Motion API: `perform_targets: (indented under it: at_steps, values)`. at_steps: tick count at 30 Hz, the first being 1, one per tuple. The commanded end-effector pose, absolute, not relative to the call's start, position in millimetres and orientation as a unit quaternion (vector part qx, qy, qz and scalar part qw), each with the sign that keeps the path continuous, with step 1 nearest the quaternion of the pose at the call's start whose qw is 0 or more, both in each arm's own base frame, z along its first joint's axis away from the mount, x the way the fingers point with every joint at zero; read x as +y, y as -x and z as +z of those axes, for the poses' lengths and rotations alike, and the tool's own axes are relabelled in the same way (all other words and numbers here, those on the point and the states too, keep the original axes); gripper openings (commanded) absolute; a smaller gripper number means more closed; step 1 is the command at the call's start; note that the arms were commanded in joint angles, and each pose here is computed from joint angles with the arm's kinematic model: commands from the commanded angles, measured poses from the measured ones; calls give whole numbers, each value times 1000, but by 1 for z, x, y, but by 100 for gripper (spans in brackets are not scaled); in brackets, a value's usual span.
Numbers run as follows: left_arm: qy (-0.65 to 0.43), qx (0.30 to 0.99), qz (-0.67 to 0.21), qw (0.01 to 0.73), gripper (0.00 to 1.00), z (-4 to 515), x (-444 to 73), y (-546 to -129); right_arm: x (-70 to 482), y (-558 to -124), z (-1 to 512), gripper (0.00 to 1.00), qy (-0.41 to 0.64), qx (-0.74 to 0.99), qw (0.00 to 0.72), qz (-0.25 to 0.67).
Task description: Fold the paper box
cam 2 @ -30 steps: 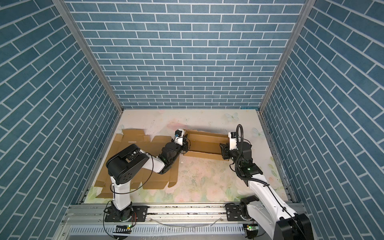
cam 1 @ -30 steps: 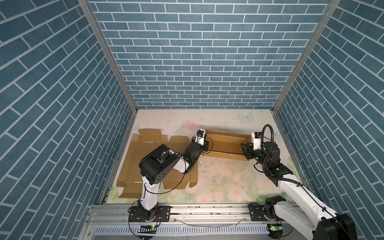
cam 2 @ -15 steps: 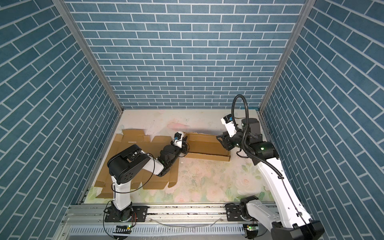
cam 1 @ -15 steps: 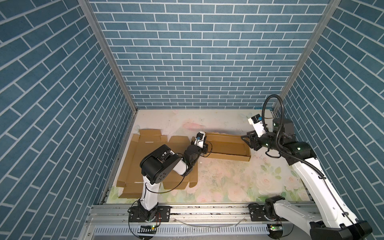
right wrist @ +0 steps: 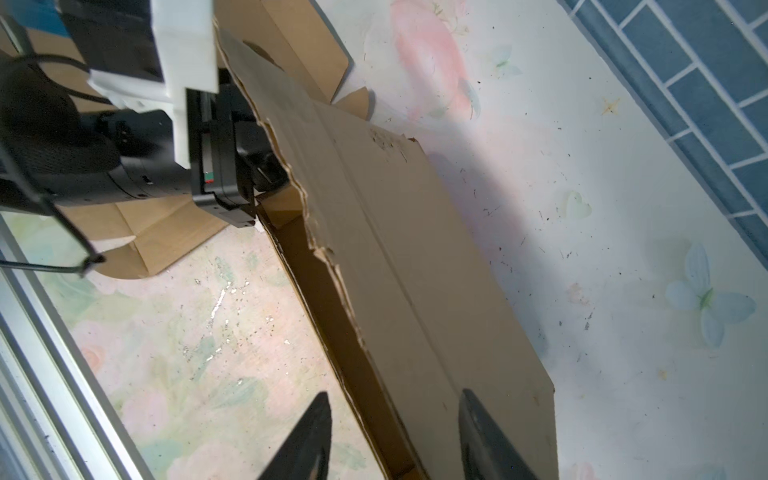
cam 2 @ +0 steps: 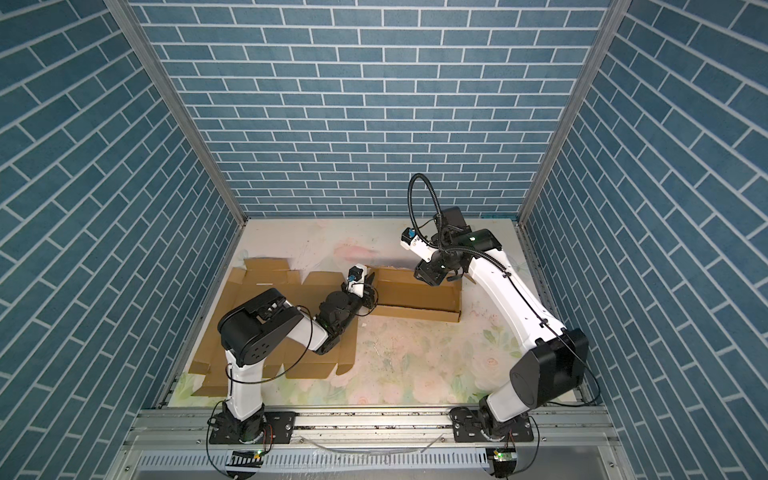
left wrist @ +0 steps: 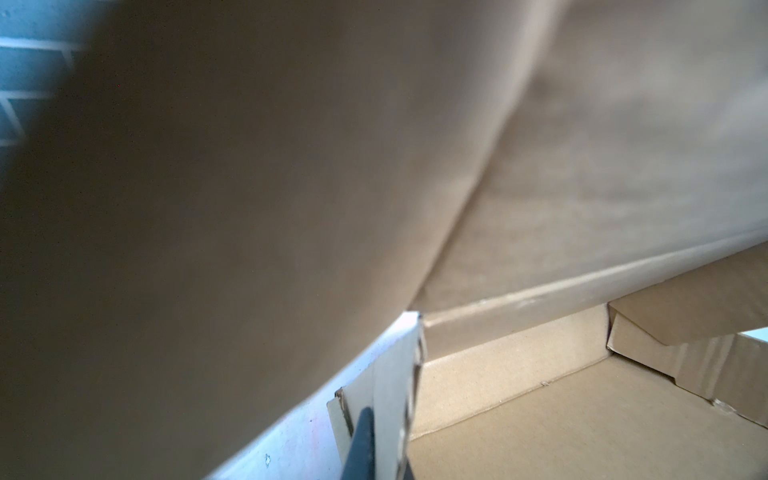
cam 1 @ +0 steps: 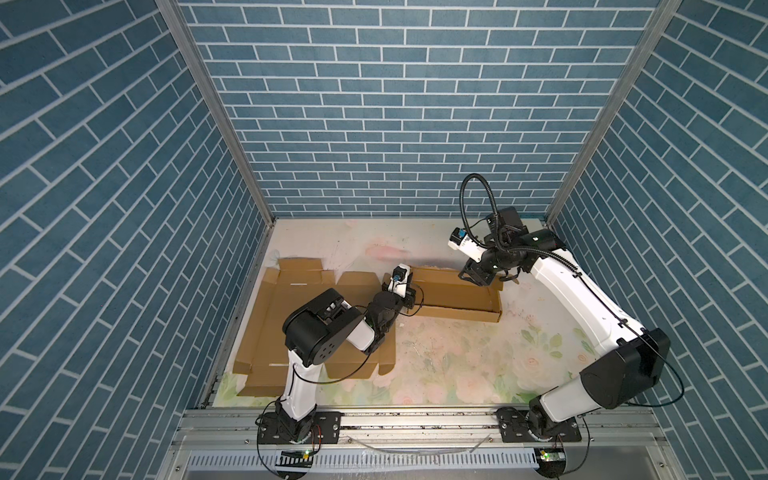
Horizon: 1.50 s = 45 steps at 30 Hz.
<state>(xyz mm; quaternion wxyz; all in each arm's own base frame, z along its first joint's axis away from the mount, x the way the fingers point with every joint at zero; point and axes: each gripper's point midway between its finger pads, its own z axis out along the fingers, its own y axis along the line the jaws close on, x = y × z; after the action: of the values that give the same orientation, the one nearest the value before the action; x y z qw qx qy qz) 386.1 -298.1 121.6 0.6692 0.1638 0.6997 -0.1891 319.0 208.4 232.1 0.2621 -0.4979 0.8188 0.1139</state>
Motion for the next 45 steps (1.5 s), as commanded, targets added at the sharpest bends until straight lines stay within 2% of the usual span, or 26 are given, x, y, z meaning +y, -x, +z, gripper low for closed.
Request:
perform_targets:
  at_steps: [1, 15, 21, 23, 29, 38, 45]
  values:
    - [-207, 765, -150, 591, 0, 51, -291, -373, 211, -320, 240, 47, 552, 787, 261, 92]
    - [-204, 765, -151, 592, 0, 53, -289, -372, 226, -305, 208, 3, 584, 773, 200, 150]
    - [-188, 764, -148, 599, 0, 59, -279, -368, 223, -288, 189, 1, 585, 776, 162, 174]
    - [-180, 762, -147, 605, 3, 65, -274, -366, 221, -288, 183, 0, 584, 777, 165, 166]
    - [-157, 749, -153, 625, 24, 89, -259, -355, 222, -288, 178, 0, 584, 772, 189, 166]
    - [-129, 738, -118, 652, 37, 146, -218, -334, 223, -285, 166, 0, 579, 773, 211, 151]
    - [-119, 751, -67, 646, 60, 199, -192, -338, 228, -278, 140, 0, 579, 775, 218, 132]
